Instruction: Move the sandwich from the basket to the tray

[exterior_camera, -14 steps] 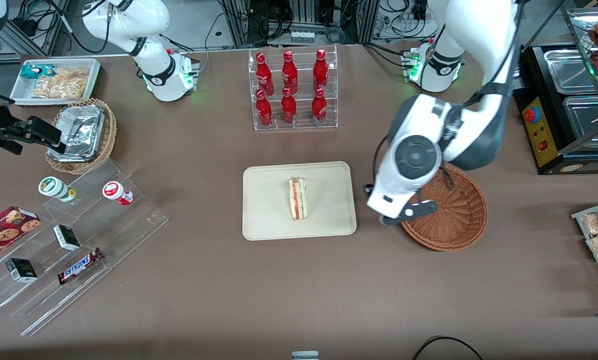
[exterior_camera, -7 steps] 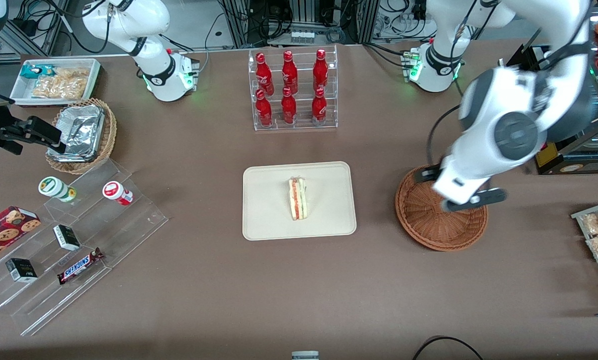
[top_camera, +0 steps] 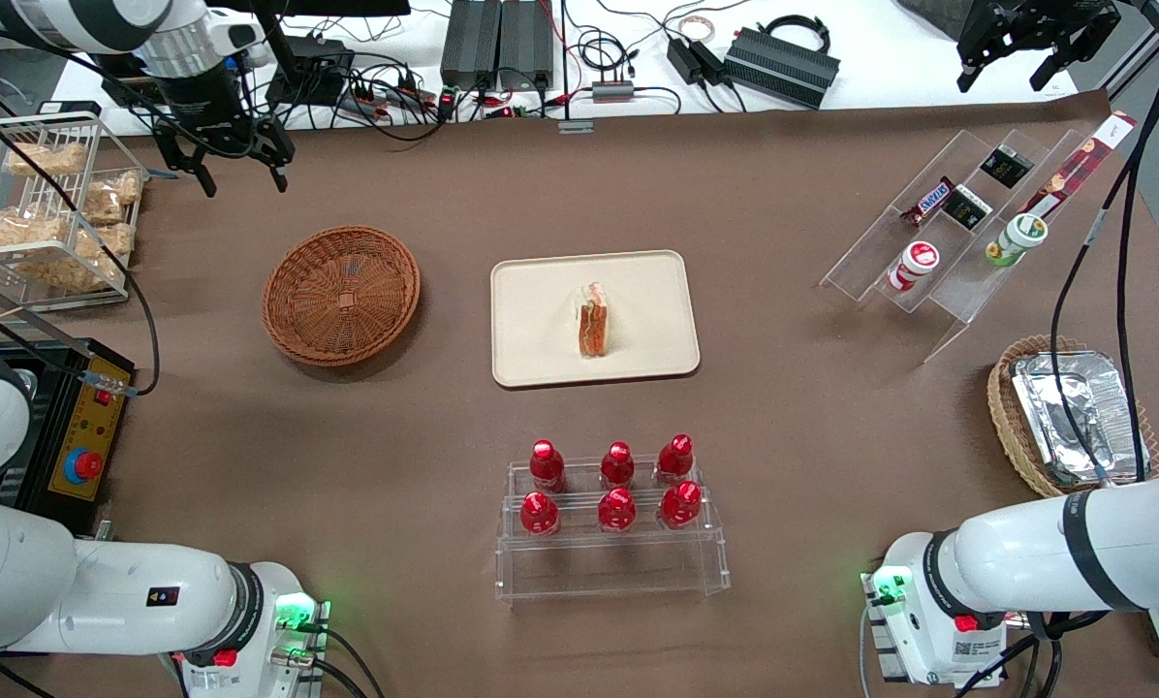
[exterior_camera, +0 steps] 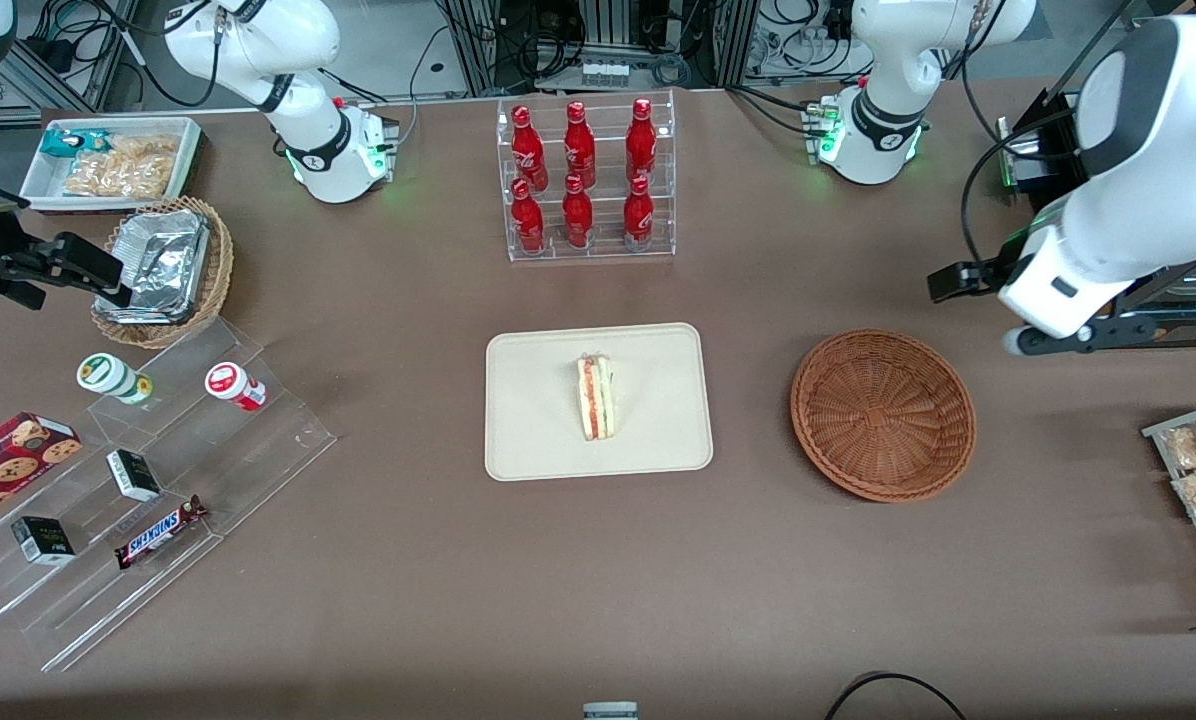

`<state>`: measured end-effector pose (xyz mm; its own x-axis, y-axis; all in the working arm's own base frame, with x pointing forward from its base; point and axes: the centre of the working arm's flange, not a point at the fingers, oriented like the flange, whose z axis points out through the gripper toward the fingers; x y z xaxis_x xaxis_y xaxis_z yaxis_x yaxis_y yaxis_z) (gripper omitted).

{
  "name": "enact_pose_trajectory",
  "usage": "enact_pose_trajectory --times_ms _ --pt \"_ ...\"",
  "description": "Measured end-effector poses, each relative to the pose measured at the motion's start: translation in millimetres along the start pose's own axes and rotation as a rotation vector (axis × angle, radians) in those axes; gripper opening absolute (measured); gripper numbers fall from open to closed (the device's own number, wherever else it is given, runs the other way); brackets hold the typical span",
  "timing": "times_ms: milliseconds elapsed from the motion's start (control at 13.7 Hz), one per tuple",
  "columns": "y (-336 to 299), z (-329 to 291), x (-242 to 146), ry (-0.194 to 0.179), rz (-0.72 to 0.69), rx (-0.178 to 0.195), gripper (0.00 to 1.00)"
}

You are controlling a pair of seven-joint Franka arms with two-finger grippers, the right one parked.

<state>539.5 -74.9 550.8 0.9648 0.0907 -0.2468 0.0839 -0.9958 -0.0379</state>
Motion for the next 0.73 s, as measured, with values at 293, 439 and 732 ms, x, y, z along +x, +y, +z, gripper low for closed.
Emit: enact_pose_trajectory --times_ms 293,439,732 --pt "-24 -21 -8 0.043 0.041 -0.014 1.00" --pt "-33 -34 -14 0.071 0.055 -0.018 1.00" --pt "-55 -53 -19 0.112 0.062 -0.028 1.00"
